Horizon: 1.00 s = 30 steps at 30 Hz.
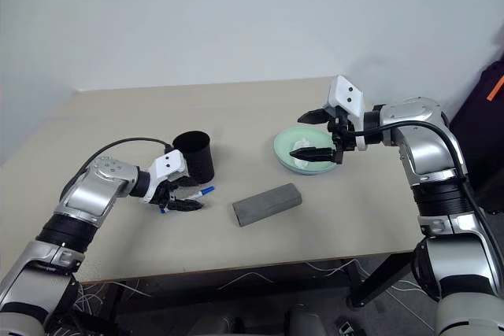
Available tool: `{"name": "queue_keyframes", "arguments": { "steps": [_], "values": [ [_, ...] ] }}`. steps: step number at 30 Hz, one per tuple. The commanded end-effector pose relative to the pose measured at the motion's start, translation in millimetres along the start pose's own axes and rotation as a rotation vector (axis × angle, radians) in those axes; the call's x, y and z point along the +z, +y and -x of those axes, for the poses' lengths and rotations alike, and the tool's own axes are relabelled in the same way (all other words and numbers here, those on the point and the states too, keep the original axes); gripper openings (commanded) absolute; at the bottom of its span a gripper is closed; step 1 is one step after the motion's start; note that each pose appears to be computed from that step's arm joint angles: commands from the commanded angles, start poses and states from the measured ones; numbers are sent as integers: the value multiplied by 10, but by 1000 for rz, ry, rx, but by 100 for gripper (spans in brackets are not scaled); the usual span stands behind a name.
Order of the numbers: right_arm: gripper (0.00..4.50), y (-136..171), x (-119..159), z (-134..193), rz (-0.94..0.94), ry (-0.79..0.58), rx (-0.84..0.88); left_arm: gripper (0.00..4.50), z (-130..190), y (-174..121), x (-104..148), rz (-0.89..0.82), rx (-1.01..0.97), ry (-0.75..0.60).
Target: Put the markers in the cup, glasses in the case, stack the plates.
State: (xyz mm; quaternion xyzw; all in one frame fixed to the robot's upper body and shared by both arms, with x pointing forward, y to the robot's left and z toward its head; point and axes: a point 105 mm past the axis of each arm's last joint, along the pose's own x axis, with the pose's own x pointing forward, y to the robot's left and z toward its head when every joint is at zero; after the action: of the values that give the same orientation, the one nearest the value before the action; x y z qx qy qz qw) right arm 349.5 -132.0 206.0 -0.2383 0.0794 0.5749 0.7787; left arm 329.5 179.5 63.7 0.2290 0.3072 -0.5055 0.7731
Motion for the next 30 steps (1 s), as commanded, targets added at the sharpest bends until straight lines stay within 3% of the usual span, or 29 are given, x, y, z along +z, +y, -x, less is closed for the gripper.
{"name": "queue_keyframes", "arguments": {
  "steps": [1, 14, 17, 24, 30],
  "values": [
    [450, -43, 171, 66, 47, -34, -22, 360, 0, 40, 2, -2, 31, -5],
    [450, -54, 172, 64, 48, -33, -22, 360, -44, 11, -99, 32, 21, 19],
    [450, -55, 173, 63, 48, -33, -22, 271, -46, 0, -104, 30, 16, 22],
    [450, -53, 176, 64, 51, -34, -21, 15, -70, -57, -131, 33, -7, 36],
    [450, -52, 182, 56, 54, -35, -20, 9, -91, -113, -128, -1, -26, 40]
  ]
}}
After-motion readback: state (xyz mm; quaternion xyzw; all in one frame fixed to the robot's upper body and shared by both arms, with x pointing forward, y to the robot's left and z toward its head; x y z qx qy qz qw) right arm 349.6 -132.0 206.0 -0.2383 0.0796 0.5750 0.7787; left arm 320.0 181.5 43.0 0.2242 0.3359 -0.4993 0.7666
